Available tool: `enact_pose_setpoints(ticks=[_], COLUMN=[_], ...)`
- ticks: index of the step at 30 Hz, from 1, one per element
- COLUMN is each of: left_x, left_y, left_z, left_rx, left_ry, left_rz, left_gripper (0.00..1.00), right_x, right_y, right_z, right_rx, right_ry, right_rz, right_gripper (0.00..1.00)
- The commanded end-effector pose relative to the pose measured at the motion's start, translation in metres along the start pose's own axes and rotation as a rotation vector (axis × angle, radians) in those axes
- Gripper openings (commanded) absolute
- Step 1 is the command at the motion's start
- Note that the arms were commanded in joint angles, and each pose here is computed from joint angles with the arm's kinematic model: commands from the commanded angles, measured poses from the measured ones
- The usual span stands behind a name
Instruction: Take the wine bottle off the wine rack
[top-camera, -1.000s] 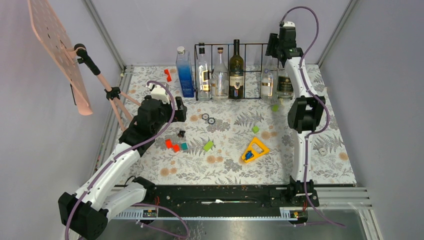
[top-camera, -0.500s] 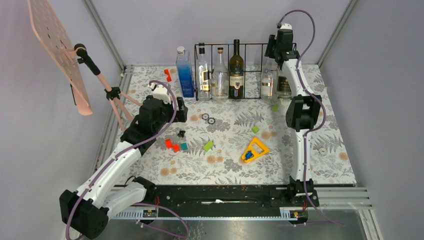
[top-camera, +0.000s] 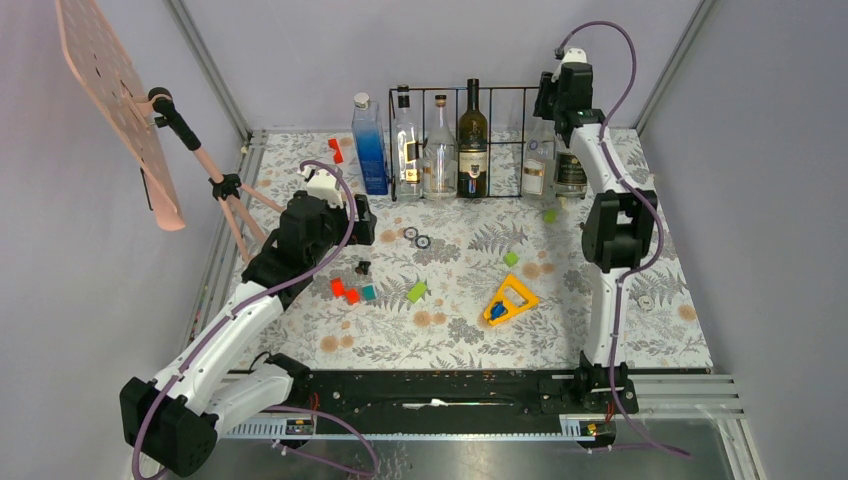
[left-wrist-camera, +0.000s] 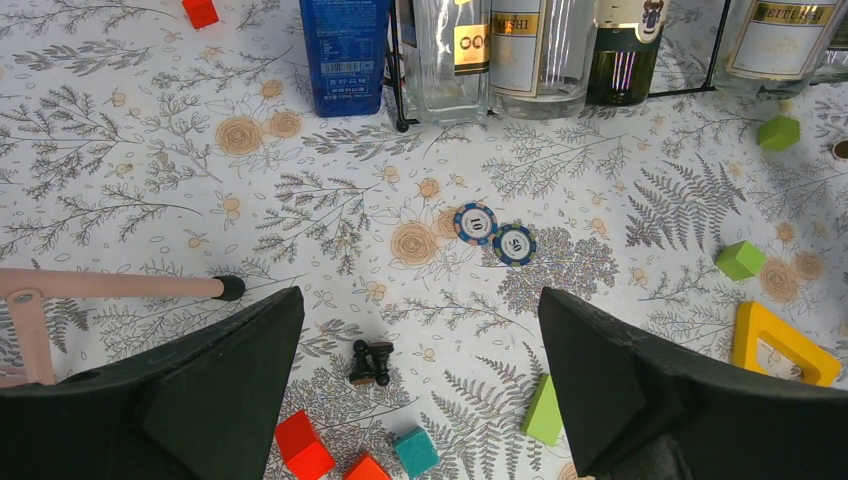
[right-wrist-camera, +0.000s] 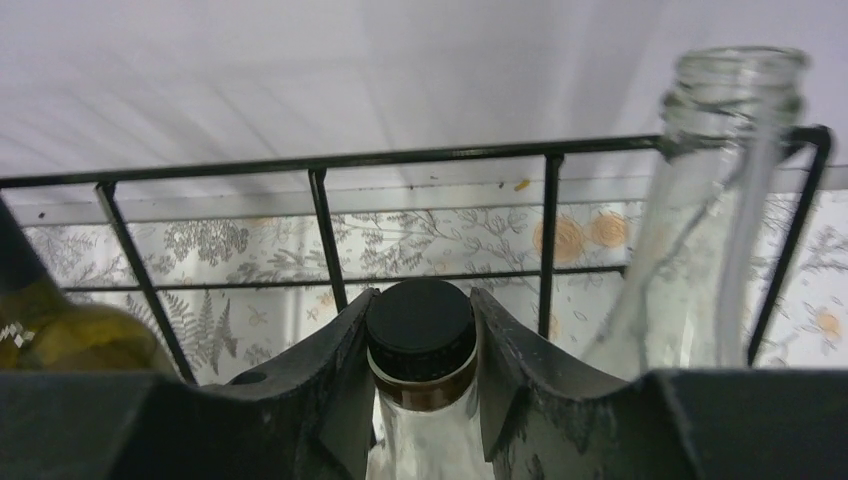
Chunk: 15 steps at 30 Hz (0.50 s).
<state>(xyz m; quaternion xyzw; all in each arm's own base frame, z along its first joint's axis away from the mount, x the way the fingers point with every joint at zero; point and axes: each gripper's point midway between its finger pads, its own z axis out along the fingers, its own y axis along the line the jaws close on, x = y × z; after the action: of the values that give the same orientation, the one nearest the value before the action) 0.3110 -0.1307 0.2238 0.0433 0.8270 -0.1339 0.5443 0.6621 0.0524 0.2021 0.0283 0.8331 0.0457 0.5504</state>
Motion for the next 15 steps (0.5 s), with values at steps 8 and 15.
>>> enact_pose_setpoints(ticks=[8, 15], left_x=[-0.018, -0.016], left_y=[-0.009, -0.012], left_z=[-0.001, 0.001], left_rx=[0.040, 0.051], left_ry=[-0.052, -0.041], left_rz=[-0.002, -0.007], left_gripper=[0.96, 0.96], right_x=[-0.100, -0.078], right_y=[0.017, 0.016], right_z=[-0.137, -0.195], right_rx=[-0.090, -0.081], right_ry=[-0.353, -0.402], right_rz=[-0.033, -0.102], right_gripper=[0.00, 0.00])
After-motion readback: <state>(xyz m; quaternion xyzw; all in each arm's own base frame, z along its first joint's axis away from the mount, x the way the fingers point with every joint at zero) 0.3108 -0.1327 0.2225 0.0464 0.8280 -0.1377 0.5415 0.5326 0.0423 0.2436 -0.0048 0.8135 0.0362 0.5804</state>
